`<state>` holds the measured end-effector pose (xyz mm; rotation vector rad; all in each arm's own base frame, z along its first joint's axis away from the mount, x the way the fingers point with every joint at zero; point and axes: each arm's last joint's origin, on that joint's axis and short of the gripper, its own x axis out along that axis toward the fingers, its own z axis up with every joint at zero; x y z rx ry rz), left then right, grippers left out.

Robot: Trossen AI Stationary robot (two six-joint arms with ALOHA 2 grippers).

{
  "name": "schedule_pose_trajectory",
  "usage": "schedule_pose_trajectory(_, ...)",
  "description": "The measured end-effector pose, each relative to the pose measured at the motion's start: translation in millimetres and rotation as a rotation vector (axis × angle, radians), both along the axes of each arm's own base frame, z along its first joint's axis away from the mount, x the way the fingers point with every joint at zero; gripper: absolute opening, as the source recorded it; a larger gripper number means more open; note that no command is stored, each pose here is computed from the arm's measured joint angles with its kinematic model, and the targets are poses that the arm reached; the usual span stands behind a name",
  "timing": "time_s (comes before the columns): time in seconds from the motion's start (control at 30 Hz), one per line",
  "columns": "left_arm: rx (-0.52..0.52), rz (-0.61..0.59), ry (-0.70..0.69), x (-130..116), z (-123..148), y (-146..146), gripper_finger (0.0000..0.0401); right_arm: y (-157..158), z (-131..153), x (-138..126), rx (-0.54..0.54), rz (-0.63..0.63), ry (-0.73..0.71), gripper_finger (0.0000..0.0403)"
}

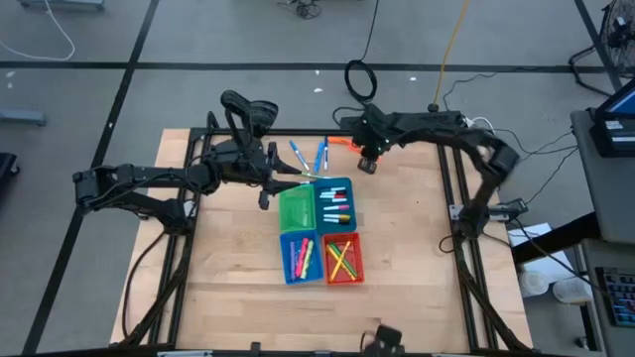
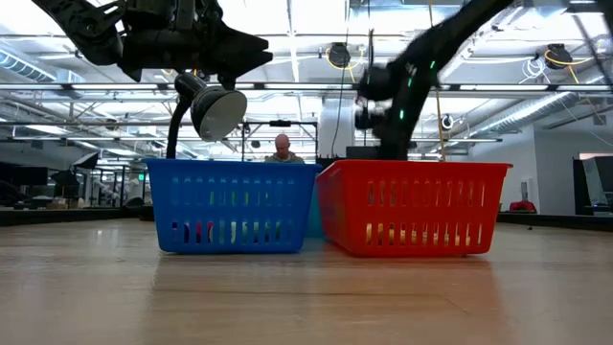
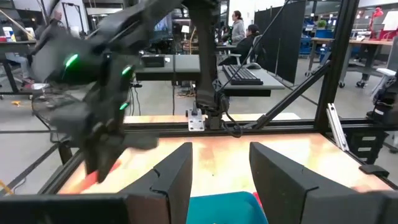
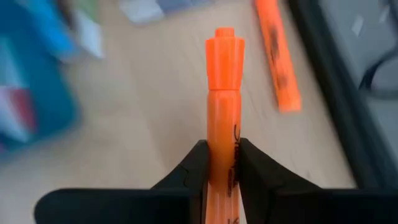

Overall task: Pick & Place Markers
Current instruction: Put the orange highlighter pen into the blue bin

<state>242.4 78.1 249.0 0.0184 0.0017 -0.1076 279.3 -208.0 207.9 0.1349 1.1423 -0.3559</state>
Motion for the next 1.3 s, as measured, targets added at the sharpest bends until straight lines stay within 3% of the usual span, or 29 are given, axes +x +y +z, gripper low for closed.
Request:
schedule_pose_trajectory(0.13, -0.004, -0.004, 0.006, 0.4, -0.6, -1.1, 0.0161, 41.0, 23.5, 2.9, -0.070, 0.073, -0.140, 0.0046)
schedule_pose_trajectory(0.27, -0.002, -0.017, 0.009, 1.3, -0.9, -4.3, 0.0161, 82.6, 44.0, -1.5, -0.157, 0.138, -0.377, 0.0046)
schedule_pose_trajectory(0.5, 0.025, -0.043, 0.005, 3.2, -0.9, -10.7, 0.0161, 150.3, 34.3, -13.7, -0.241, 0.280, -0.869, 0.0046)
schedule_pose_trajectory(0.67, 0.120, -0.077, -0.001, 6.0, -2.1, -19.8, 0.0161, 176.9, 29.9, -18.7, -0.284, 0.372, -1.095, 0.0046)
schedule_pose_trajectory(0.8, 0.203, -0.064, -0.003, 15.0, -8.5, -32.3, 0.0161, 188.2, 36.0, -17.7, -0.264, 0.396, -1.167, 0.0046)
schedule_pose_trajectory(1.0, 0.282, 0.069, -0.098, 33.9, -16.8, -41.8, 0.0161, 197.9, 38.8, -17.4, -0.256, 0.432, -1.198, 0.0046)
schedule_pose_trajectory(1.3, 0.233, 0.049, -0.118, 69.2, -20.2, -46.1, 0.0161, 198.6, 35.3, -13.8, -0.260, 0.433, -1.203, 0.0046)
